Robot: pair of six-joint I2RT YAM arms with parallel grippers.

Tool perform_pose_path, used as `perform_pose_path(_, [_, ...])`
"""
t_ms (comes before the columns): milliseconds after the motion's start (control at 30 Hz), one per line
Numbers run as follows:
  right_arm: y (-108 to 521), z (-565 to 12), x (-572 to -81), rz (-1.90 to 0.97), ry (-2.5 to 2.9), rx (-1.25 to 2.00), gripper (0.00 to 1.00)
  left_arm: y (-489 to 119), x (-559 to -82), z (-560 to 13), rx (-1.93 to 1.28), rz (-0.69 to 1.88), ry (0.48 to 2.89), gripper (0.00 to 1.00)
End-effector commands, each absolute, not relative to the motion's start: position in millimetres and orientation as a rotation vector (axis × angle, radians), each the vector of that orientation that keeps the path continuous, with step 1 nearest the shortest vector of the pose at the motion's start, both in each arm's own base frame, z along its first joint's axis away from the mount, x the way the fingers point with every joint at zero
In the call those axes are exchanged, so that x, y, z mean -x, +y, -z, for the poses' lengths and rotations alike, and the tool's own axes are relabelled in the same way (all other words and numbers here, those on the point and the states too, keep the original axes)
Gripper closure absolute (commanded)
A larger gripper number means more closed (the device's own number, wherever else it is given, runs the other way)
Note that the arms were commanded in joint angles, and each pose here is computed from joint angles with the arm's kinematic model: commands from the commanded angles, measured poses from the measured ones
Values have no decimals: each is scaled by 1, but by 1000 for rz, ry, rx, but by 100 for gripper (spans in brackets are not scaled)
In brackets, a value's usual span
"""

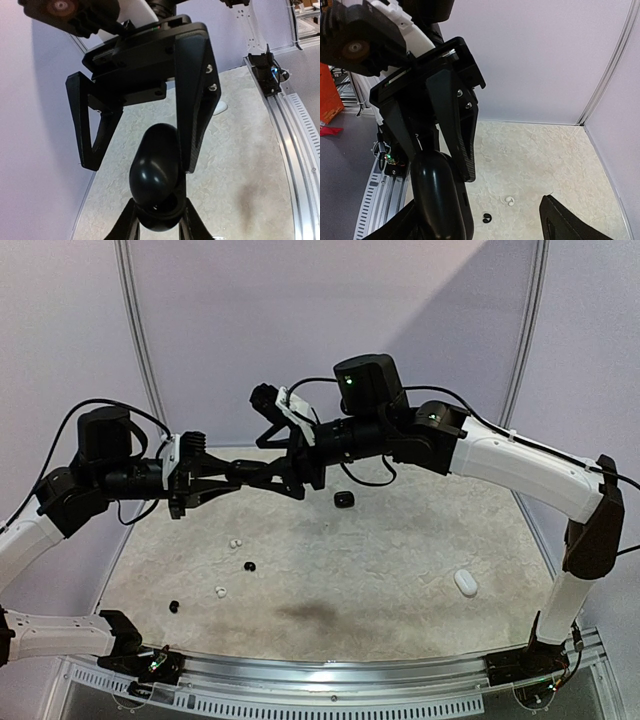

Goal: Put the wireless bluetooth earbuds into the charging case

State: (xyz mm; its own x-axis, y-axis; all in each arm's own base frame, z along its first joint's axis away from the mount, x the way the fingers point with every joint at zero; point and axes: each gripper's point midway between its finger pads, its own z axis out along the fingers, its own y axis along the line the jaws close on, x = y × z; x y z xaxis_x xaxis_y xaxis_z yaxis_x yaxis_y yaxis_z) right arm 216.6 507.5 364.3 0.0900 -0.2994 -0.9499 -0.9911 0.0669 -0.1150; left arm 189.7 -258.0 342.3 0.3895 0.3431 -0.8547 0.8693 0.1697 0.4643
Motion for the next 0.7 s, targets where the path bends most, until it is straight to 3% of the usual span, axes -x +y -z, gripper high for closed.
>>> perform_pose_path(0, [502,-377,-243,-920,1402,1295,21,-255,-175,-327,-1493,565,1201,100])
perform_pose_path(300, [502,-362,-246,-914,1440,1307,21,-253,-178,-334,-1425,581,1227,100])
perform_pose_path(667, [505,-383,-236,-1019,1360,1304,17,-240,-207,-313,-1093,854,1590,100])
